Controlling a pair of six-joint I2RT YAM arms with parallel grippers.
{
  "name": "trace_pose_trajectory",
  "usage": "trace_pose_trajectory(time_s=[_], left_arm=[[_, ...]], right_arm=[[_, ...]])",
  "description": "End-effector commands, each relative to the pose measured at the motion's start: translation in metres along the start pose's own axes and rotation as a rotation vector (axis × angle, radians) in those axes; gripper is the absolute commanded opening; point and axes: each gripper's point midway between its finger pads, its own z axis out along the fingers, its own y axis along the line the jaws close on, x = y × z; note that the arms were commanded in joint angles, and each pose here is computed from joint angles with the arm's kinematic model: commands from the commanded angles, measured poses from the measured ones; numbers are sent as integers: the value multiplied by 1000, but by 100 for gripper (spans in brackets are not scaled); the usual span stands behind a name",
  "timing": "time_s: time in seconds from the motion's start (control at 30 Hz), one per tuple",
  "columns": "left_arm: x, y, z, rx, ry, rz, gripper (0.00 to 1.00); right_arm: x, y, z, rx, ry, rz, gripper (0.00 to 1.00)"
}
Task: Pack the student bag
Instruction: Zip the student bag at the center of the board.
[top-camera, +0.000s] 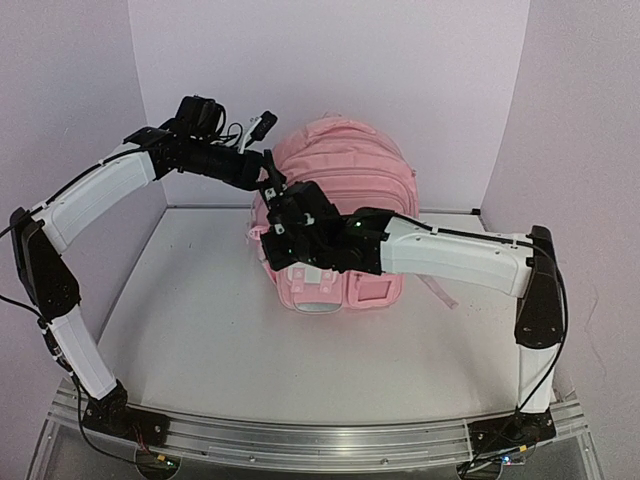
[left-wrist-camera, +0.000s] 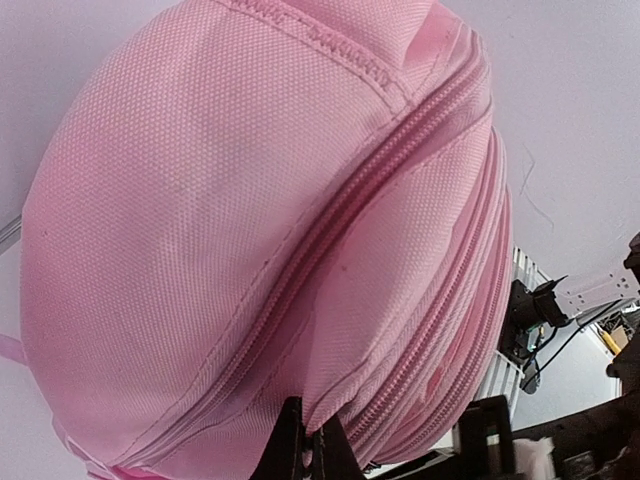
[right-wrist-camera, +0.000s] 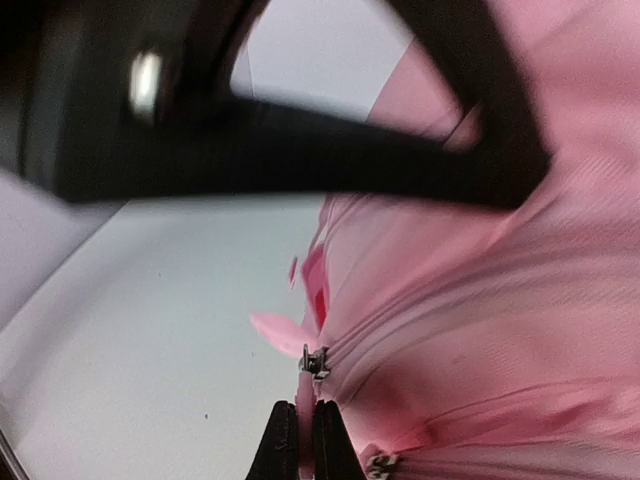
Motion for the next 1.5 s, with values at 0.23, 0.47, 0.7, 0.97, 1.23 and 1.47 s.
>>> trace_pose_trajectory(time_s=[0.23,0.47,0.7,0.97,1.23,1.47], left_arm=[[-55,-22,-45,37,-210,86,0],[-54,-12,-44,10,-219,62,0],[-34,-8,-45,-8,-192,31,5],[-16,-8,-56,-58,-163,-13,47],[5,-24,-81,-59,-162,-167,58],[49,-60,-48,27,-62,-302,51]], right_arm=[[93,28,12,-72,175,-42,0],[81,40,-3,-172,154,-24,7],[12,28,-70,-245,5,72,61],[-28,-48,-132,-178,-110,209,80],[-16,-162,-148,-37,-125,323,84],[1,-212,-151,13,-112,380,86]])
